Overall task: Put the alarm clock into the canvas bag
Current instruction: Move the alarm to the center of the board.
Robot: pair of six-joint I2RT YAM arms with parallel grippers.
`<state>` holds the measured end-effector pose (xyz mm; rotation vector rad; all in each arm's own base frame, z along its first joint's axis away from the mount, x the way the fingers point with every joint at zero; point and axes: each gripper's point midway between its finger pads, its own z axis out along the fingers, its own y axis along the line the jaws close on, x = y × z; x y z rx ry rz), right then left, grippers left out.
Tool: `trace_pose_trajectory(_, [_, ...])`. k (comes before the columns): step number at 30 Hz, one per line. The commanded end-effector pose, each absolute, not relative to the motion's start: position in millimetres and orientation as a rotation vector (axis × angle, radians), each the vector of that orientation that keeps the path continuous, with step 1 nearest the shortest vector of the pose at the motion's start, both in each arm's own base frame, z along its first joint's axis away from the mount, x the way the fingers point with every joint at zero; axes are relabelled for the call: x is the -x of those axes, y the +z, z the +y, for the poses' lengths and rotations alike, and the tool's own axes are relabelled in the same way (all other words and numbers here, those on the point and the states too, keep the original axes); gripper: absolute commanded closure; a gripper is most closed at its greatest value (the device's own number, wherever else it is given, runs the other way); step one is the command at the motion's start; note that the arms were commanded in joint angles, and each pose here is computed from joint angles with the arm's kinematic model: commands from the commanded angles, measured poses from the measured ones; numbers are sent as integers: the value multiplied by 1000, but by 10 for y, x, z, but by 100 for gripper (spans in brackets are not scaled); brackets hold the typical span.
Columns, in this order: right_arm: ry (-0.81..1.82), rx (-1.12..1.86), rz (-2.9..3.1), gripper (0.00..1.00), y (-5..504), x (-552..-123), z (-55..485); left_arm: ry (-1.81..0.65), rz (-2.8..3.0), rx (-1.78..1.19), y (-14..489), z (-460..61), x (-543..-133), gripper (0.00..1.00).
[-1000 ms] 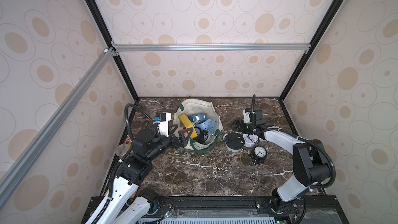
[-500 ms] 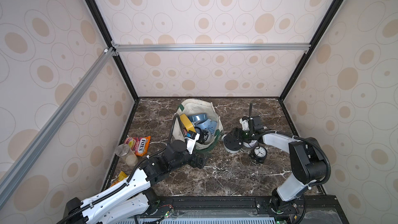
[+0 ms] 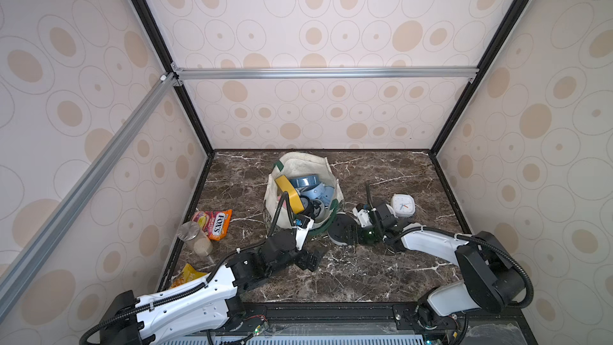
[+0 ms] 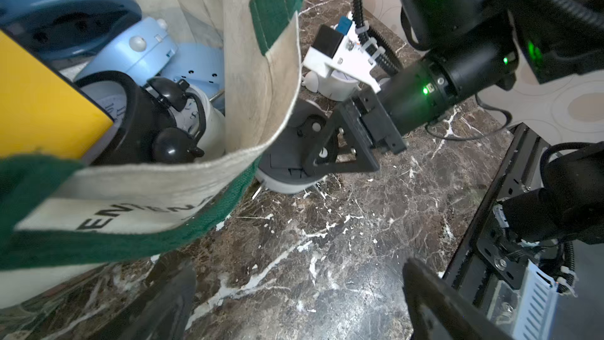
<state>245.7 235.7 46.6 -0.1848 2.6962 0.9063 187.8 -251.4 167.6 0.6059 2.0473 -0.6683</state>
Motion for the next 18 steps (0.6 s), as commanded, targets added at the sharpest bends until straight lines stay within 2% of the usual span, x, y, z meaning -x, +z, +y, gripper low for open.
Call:
trace_pose_trajectory(1, [941, 211, 2717, 23, 415, -2251, 2464, -633, 1954, -659, 1751, -2513, -1879, 2])
trace_pose_trajectory(8, [891, 213, 2587, 18, 955, -2306, 2292, -586, 1939, -834, 1574, -2677, -1701, 2])
trace_pose_trajectory(18, [921, 110, 2537, 9, 1170, -2473, 2008, -554, 2018, -818, 1132, -2846, -1524, 2])
